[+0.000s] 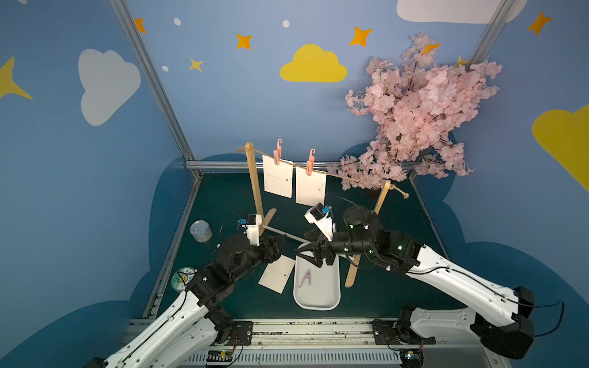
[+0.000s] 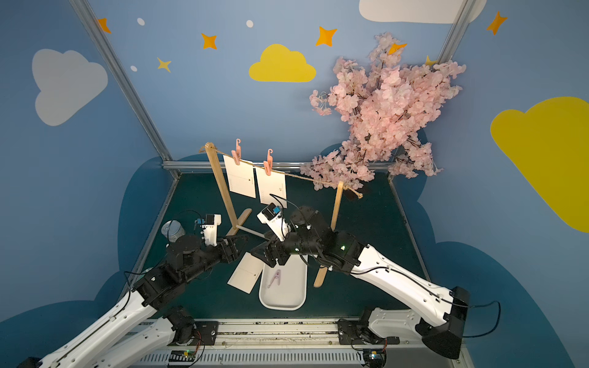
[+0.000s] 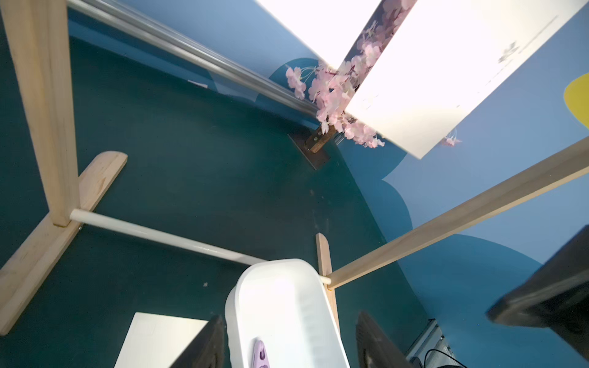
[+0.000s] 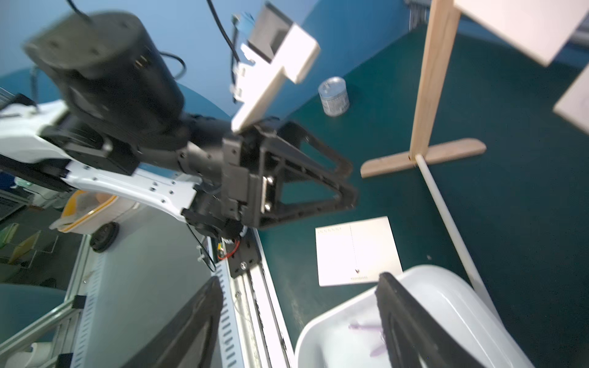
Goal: Remove the postcards from the strings
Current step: Pinch the postcard on the clothesline.
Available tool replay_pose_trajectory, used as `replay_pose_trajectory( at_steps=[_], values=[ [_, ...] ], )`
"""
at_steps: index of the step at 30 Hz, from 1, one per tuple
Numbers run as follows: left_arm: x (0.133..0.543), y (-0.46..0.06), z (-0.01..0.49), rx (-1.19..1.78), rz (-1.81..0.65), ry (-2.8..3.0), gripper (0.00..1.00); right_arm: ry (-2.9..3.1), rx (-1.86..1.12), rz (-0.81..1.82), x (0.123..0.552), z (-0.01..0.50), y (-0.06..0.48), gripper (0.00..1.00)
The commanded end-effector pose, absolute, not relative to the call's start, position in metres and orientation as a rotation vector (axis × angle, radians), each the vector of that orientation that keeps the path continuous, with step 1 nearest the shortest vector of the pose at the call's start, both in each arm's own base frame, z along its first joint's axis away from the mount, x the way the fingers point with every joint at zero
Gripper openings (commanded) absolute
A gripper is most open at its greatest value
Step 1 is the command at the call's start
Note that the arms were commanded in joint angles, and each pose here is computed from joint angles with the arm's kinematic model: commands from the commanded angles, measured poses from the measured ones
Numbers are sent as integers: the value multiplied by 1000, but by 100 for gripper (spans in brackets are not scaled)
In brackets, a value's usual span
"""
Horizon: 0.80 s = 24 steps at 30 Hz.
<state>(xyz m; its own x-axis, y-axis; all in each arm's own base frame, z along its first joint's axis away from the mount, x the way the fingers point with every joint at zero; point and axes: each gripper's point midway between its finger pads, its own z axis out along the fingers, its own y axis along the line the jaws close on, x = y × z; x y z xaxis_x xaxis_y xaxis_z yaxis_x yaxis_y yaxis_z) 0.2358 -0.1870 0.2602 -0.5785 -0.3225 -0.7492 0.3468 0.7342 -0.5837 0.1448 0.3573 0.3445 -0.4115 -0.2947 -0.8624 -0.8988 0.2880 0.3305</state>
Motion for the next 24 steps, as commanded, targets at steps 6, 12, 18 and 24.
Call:
replay_pose_trajectory(
  at_steps=[6,12,18,24],
  values=[
    [251,-210,348,200,-913,1789,71,1560,-1087,1130,140,468,350,80],
    [267,-231,389,305,-930,1689,77,1445,-970,1126,162,536,322,82],
    [293,-239,402,348,-883,1684,83,1426,-878,1105,196,565,297,82],
    [316,-239,406,344,-964,1684,90,1410,-814,1133,229,581,286,83]
  ],
)
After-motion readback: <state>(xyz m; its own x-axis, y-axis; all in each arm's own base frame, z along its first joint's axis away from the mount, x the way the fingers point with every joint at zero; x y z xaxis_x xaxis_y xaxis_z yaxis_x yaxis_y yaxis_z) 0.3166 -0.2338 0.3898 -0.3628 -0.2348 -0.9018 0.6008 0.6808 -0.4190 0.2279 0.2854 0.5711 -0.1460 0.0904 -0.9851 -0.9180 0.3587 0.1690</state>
